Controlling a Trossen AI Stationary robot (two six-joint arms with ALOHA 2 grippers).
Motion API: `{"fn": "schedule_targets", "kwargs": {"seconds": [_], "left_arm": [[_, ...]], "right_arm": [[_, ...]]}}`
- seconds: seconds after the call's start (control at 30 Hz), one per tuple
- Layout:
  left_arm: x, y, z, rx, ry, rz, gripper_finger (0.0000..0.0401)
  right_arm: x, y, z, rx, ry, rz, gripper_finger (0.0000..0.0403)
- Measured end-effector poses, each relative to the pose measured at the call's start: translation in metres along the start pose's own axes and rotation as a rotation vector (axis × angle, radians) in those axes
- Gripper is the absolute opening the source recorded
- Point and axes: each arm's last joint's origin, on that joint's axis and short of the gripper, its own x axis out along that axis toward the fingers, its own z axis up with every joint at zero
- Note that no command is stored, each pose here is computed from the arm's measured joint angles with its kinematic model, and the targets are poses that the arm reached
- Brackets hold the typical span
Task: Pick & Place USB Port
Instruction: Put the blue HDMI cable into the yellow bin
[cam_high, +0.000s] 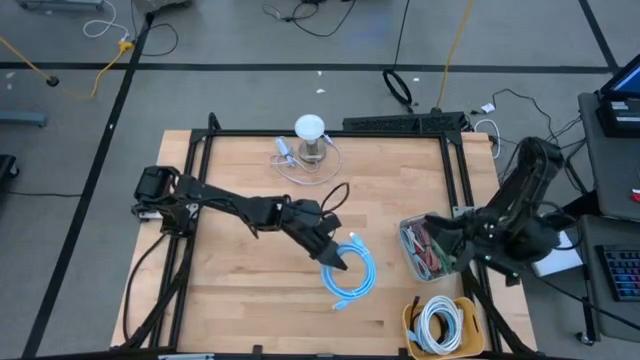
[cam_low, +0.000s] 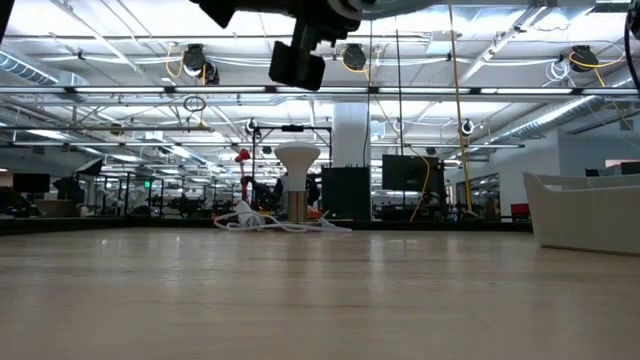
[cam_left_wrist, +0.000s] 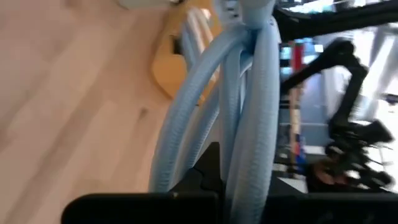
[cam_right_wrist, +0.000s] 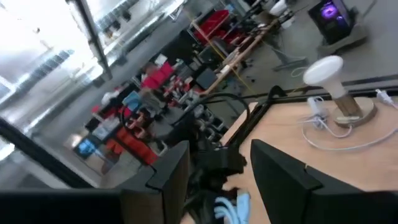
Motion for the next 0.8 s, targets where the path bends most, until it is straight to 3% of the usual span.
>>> {"fn": "schedule_targets", "kwargs": {"seconds": [0.17, 0.4, 0.5, 0.8], "left_arm": [[0.010, -0.010, 0.010, 0.048, 0.005, 0.091, 0.0001], [0.077, -0.044, 0.024, 0.214, 0.078, 0.075, 0.0001], [0.104, -0.056, 0.029, 0.231, 0.091, 0.050, 0.0000], [0.153, -0.061, 0.036, 0.113, 0.082, -0.022, 0.0000]], "right_arm": [[-0.003, -0.002, 0.010, -0.029, 0.010, 0.009, 0.0162], [-0.010, -0.002, 0.013, -0.089, 0.038, 0.039, 0.0162], [-0.018, -0.001, 0.013, -0.082, 0.073, 0.076, 0.0162], [-0.039, -0.002, 0.016, -0.167, 0.149, 0.169, 0.0162]]}}
